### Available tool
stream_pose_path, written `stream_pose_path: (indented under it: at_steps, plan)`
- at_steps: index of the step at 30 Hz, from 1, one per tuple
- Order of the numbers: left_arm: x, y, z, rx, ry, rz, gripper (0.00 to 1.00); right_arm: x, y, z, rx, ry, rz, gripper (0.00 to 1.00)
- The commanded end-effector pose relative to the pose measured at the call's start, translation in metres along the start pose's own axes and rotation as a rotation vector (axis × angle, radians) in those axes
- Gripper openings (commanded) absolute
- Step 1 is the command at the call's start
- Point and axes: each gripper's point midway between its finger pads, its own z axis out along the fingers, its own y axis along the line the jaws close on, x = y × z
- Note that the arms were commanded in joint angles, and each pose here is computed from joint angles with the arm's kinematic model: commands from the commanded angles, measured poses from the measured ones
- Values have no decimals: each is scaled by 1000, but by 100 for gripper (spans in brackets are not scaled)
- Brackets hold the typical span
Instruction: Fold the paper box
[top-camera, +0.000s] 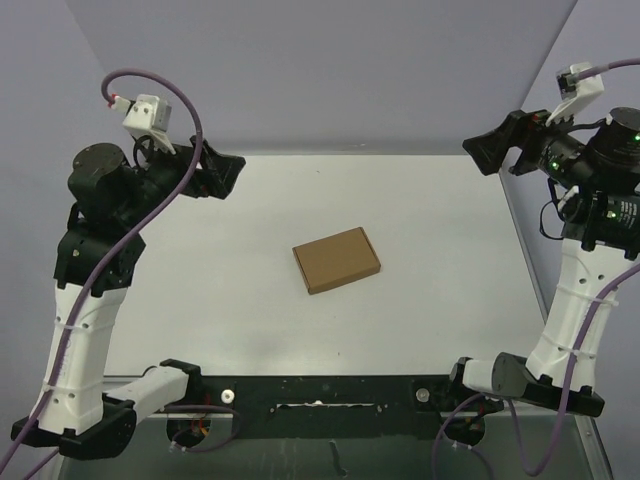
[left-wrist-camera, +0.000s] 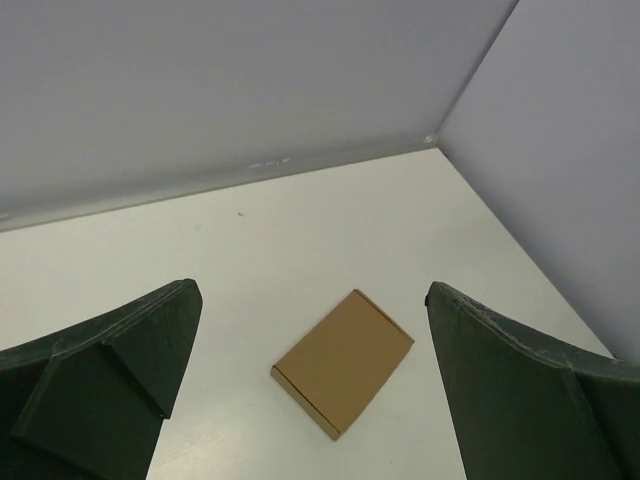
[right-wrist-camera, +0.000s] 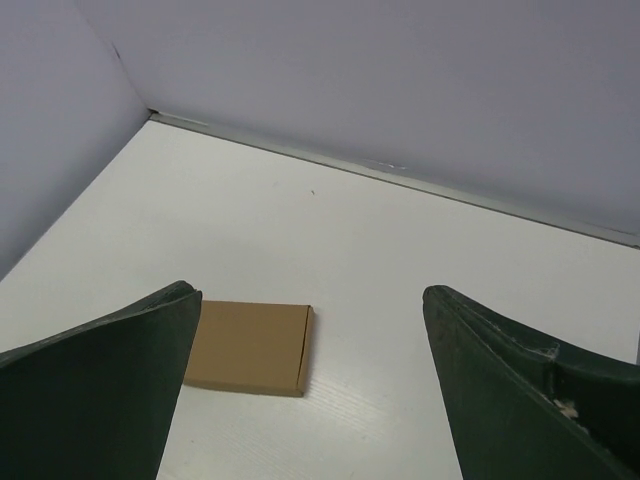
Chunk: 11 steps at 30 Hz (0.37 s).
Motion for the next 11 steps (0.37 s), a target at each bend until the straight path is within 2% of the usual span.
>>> stream_pose_path:
  at_steps: [1,11]
  plan:
    - [16,4,0,-8,58,-3,98,-16,8,-15,21,-56,4,98]
    - [22,10,4,-27,80,1,98,-11,6,-16,6,-56,-19,98]
